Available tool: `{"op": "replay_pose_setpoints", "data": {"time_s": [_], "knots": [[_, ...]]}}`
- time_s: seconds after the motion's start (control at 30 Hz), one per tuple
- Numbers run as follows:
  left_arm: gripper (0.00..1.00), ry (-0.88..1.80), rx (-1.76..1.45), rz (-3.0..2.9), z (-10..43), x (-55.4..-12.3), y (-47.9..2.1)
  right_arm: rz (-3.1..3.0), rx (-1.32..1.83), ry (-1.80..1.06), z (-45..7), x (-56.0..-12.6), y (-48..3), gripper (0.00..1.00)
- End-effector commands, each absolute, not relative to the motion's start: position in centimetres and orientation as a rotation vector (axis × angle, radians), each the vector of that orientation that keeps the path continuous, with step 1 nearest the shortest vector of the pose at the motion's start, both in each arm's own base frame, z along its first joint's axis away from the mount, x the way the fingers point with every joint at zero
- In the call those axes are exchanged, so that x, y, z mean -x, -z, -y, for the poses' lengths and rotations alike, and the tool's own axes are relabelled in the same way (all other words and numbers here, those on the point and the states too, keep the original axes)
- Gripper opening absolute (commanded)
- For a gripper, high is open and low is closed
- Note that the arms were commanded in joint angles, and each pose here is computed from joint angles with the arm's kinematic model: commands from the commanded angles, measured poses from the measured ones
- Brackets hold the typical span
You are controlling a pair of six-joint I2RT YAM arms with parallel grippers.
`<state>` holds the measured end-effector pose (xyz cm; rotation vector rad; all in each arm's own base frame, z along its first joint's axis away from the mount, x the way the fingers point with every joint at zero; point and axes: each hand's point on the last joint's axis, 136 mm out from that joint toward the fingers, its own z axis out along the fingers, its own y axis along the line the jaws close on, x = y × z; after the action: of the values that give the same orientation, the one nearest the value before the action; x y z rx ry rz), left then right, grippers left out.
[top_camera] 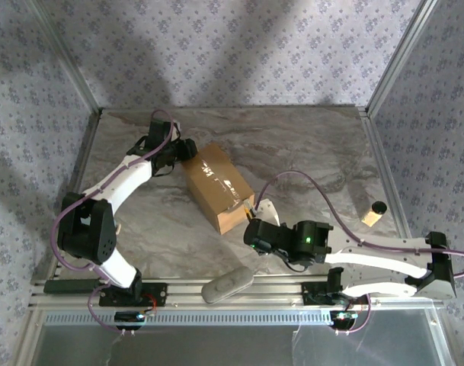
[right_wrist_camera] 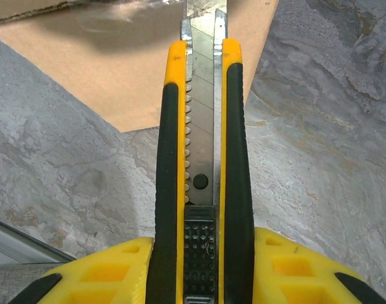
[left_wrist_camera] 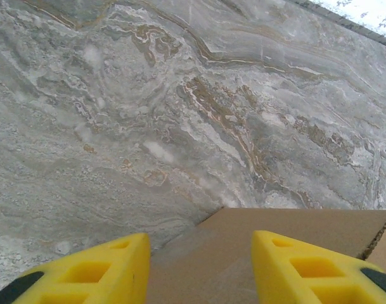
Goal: Unpack the express box
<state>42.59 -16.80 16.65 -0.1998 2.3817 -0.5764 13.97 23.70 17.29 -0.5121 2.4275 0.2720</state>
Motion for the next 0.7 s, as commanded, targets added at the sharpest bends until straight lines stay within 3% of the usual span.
{"op": "replay_pose_setpoints", "data": {"time_s": [0.0, 0.53, 0.67], "knots": [[0.46, 0.677, 0.119, -2.446, 19.1, -40.3, -16.0, -2.382, 0.514, -0.325, -25.0, -14.8, -19.3, 0.00], [0.46, 0.527, 0.105, -2.355, 17.0, -42.9, -21.7, -2.377, 0.413, -0.204, -23.4, -16.1, -19.9, 0.00], [0.50, 0.494, 0.157, -2.309, 15.6, -43.9, -23.8, -2.377, 0.396, -0.197, -22.9, -16.1, -19.9, 0.00]]}}
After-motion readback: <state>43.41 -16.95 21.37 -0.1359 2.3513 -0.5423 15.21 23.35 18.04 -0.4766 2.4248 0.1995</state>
